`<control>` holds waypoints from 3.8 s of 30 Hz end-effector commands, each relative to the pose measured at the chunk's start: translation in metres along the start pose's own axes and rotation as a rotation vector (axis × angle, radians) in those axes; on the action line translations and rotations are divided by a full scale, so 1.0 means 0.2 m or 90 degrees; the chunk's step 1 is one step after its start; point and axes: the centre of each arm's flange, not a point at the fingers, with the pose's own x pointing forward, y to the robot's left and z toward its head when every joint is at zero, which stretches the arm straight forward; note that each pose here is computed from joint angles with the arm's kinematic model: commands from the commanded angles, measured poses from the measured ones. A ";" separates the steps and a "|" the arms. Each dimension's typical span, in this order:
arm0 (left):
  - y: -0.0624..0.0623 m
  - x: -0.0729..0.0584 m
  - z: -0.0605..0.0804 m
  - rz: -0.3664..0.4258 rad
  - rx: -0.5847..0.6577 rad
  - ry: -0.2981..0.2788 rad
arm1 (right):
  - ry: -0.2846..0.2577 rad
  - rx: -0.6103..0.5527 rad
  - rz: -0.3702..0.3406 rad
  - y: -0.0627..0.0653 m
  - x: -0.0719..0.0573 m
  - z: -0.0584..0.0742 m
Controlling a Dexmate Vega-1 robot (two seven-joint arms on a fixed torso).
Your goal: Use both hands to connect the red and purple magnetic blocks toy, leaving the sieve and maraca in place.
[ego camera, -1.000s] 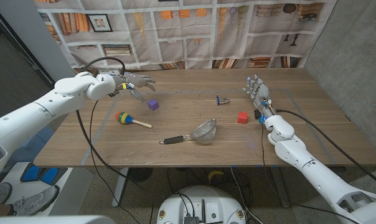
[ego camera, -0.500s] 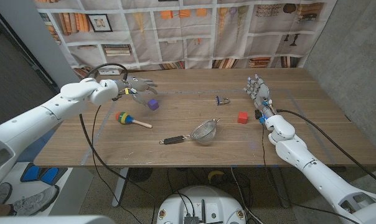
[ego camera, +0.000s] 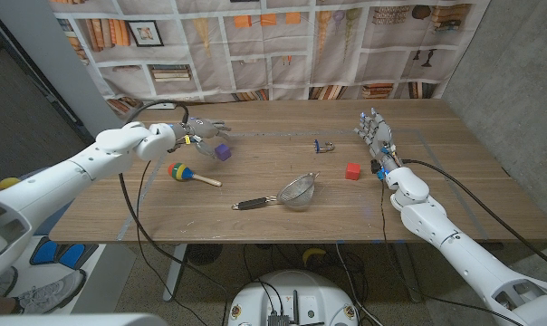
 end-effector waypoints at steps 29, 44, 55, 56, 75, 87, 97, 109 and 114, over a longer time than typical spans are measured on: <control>-0.08 0.08 0.04 0.059 0.002 0.013 | 0.005 0.004 -0.005 0.00 0.01 -0.01; -0.06 0.06 0.05 0.081 -0.010 0.018 | 0.005 0.002 -0.005 0.00 0.00 -0.01; -0.01 0.00 0.05 0.097 -0.014 0.034 | 0.006 -0.001 0.000 -0.02 0.00 0.01; 0.00 -0.01 0.05 0.097 -0.013 0.036 | 0.006 -0.002 0.001 -0.02 0.00 0.01; 0.11 -0.12 0.07 0.130 -0.037 0.067 | 0.014 -0.042 0.038 -0.04 0.00 0.08; 0.15 -0.16 0.07 0.153 -0.072 0.097 | 0.026 -0.113 0.072 -0.04 0.00 0.14; 0.18 -0.18 0.10 0.171 -0.097 0.111 | 0.027 -0.200 0.082 -0.06 -0.05 0.19; 0.18 -0.20 0.13 0.202 -0.141 0.146 | 0.043 -0.333 0.068 -0.04 -0.14 0.29; 0.18 -0.20 0.16 0.216 -0.167 0.153 | 0.051 -0.372 0.069 -0.04 -0.18 0.32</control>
